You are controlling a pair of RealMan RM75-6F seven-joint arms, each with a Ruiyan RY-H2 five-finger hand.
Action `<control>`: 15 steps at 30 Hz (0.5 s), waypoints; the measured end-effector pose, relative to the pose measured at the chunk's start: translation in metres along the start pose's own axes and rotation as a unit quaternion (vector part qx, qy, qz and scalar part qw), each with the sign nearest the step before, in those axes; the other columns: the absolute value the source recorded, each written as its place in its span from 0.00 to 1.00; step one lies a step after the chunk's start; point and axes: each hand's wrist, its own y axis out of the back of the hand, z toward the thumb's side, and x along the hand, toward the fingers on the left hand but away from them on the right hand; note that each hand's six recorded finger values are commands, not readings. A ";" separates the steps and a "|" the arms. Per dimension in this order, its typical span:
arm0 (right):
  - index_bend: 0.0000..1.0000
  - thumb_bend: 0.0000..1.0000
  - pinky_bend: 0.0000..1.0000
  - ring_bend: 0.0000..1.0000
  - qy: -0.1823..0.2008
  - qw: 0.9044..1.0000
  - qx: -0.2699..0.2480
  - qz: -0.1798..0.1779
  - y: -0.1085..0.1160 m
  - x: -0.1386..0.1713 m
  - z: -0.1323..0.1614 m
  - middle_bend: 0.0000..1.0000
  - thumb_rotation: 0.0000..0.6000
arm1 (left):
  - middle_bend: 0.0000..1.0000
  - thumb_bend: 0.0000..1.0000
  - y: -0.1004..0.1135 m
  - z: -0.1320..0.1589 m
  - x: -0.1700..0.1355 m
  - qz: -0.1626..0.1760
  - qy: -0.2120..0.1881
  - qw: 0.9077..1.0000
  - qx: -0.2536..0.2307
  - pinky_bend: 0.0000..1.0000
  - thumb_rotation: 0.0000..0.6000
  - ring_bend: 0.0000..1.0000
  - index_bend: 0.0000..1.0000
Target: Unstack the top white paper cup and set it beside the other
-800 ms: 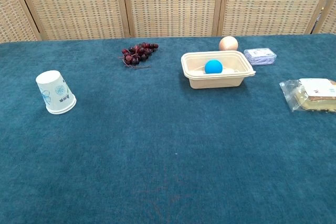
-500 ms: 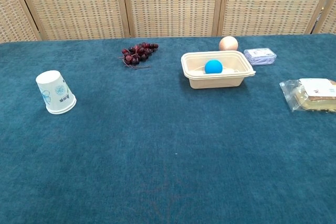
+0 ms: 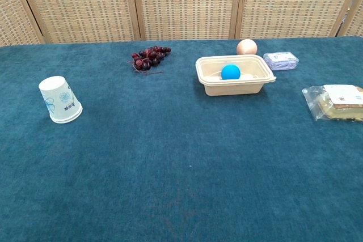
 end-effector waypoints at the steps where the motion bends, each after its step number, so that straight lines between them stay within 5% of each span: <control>1: 0.00 0.03 0.00 0.00 0.000 1.000 -0.001 0.000 0.000 0.000 0.000 0.00 1.00 | 0.00 0.19 0.000 0.001 0.000 0.000 -0.001 1.000 0.000 0.00 1.00 0.00 0.00; 7: 0.00 0.03 0.00 0.00 0.000 1.000 -0.001 0.000 -0.001 -0.001 0.000 0.00 1.00 | 0.00 0.19 0.003 0.006 0.005 -0.007 -0.008 1.000 -0.005 0.00 1.00 0.00 0.00; 15: 0.00 0.03 0.00 0.00 0.002 1.000 -0.001 0.002 -0.002 -0.002 0.003 0.00 1.00 | 0.00 0.19 0.033 0.018 0.025 0.006 -0.027 1.000 0.010 0.00 1.00 0.00 0.05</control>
